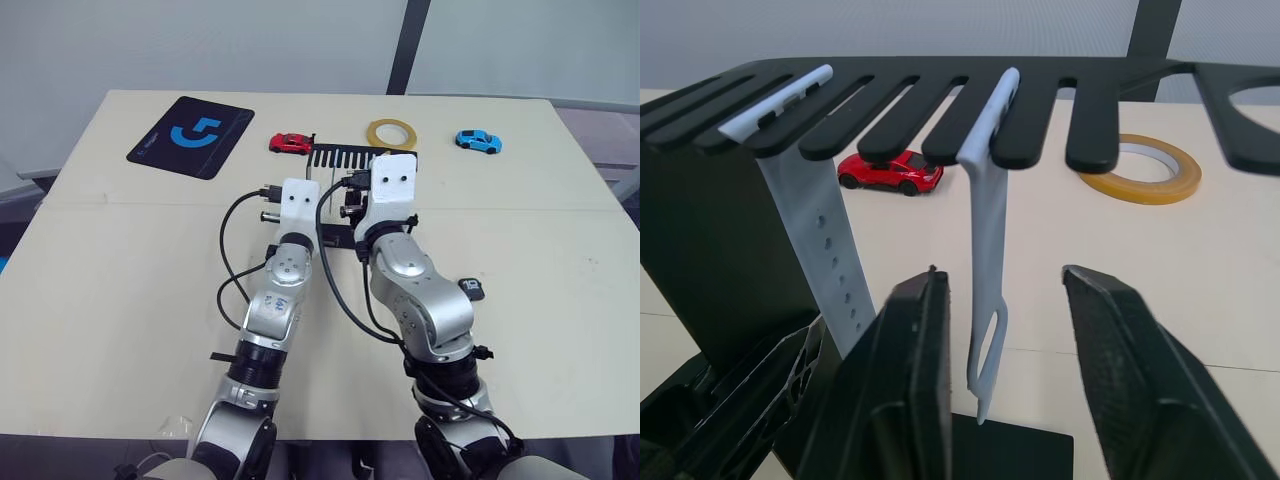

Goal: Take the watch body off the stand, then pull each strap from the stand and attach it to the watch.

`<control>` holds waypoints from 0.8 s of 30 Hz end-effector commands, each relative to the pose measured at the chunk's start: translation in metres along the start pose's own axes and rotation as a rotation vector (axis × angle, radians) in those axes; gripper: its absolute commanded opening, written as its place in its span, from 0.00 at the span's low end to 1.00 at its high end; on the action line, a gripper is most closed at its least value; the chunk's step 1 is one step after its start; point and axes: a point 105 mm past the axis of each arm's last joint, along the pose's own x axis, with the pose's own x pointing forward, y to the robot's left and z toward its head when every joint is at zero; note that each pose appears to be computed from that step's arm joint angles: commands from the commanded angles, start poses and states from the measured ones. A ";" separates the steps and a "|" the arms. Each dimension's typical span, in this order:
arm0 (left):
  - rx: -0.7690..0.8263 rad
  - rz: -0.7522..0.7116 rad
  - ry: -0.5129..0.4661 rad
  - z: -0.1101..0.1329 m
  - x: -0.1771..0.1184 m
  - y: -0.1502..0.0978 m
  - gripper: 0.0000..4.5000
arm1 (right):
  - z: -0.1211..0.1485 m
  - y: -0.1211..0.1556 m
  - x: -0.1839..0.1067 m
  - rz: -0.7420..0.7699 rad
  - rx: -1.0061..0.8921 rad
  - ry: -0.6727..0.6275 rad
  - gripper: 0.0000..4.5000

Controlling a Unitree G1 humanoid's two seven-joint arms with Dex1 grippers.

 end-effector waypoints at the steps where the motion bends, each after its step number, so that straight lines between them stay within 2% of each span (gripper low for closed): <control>1: -0.036 -0.039 -0.023 0.007 -0.003 -0.017 0.00 | 0.016 0.009 -0.002 0.018 0.024 -0.064 0.46; 6: -0.036 -0.039 -0.021 0.006 -0.003 -0.017 0.00 | 0.017 0.010 -0.002 0.025 0.023 -0.067 0.46; 9: -0.037 -0.040 -0.021 0.006 -0.003 -0.017 0.00 | 0.017 0.012 -0.002 0.035 0.023 -0.073 0.26; 11: -0.037 -0.043 -0.021 0.006 -0.003 -0.017 0.00 | 0.018 0.014 -0.003 0.045 0.016 -0.076 0.04; 12: -0.037 -0.044 -0.021 0.006 -0.003 -0.018 0.00 | 0.018 0.014 -0.003 0.048 0.012 -0.078 0.01; 24: -0.039 -0.051 -0.025 0.007 0.002 -0.020 0.00 | 0.022 0.013 -0.013 0.088 -0.045 -0.091 0.01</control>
